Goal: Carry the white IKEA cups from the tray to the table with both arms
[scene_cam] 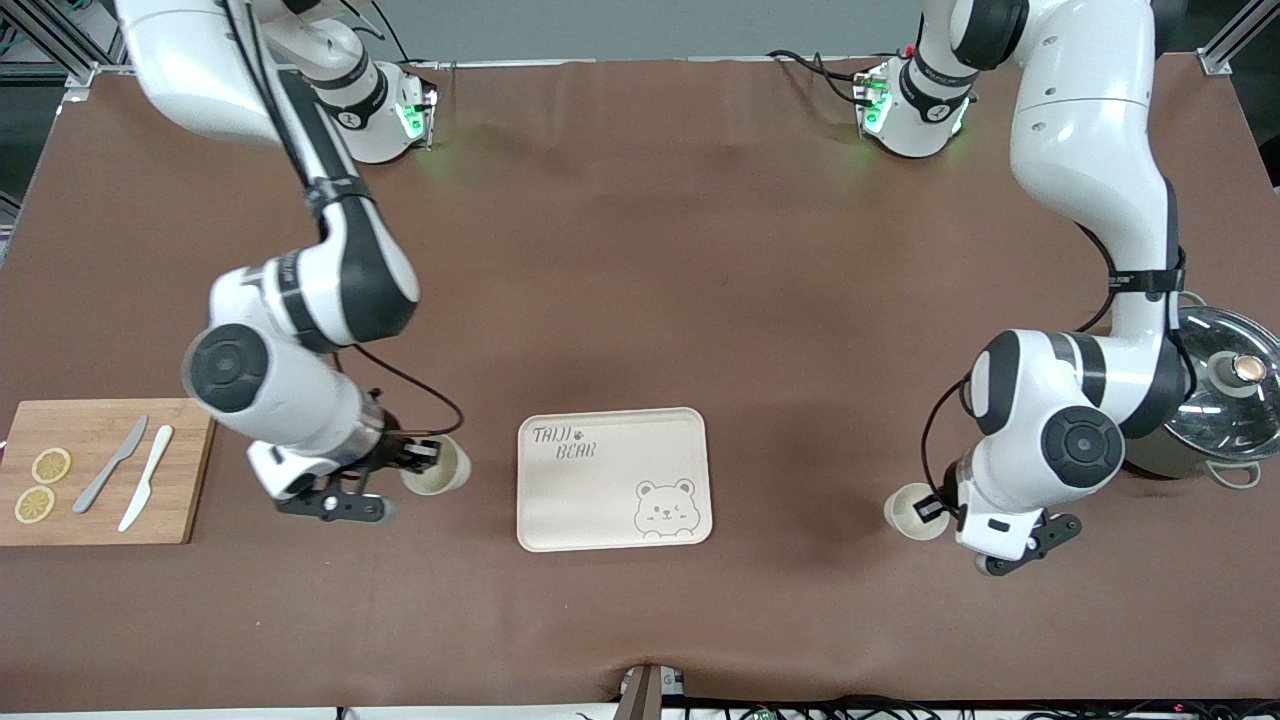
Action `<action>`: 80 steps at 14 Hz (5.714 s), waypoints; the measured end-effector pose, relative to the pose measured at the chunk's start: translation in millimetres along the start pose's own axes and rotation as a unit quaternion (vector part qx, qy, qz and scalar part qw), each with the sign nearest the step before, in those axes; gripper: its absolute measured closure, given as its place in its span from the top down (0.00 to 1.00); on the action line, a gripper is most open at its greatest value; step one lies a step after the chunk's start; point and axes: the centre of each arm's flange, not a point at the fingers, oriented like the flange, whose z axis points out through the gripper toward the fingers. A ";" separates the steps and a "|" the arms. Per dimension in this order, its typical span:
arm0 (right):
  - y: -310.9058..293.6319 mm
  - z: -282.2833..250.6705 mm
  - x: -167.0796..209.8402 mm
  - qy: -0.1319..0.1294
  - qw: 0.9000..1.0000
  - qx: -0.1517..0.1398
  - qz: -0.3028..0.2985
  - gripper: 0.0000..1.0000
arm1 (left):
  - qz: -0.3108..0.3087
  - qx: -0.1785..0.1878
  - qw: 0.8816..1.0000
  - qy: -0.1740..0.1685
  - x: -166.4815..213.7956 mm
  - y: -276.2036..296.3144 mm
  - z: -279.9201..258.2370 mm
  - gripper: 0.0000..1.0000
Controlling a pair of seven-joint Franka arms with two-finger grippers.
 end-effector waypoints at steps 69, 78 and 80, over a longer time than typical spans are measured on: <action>205.5 -213.6 -55.6 -0.006 0.998 -0.023 -0.055 1.00 | 0.200 -0.055 0.978 0.023 -97.3 -195.1 -351.4 1.00; 221.8 -204.8 -56.0 -0.016 0.999 -0.026 -0.041 1.00 | 0.196 -0.057 0.979 0.029 -95.3 -200.1 -355.3 1.00; 222.7 -204.8 -56.0 -0.016 0.999 -0.026 -0.040 1.00 | 0.196 -0.056 0.979 0.029 -95.2 -200.2 -355.2 1.00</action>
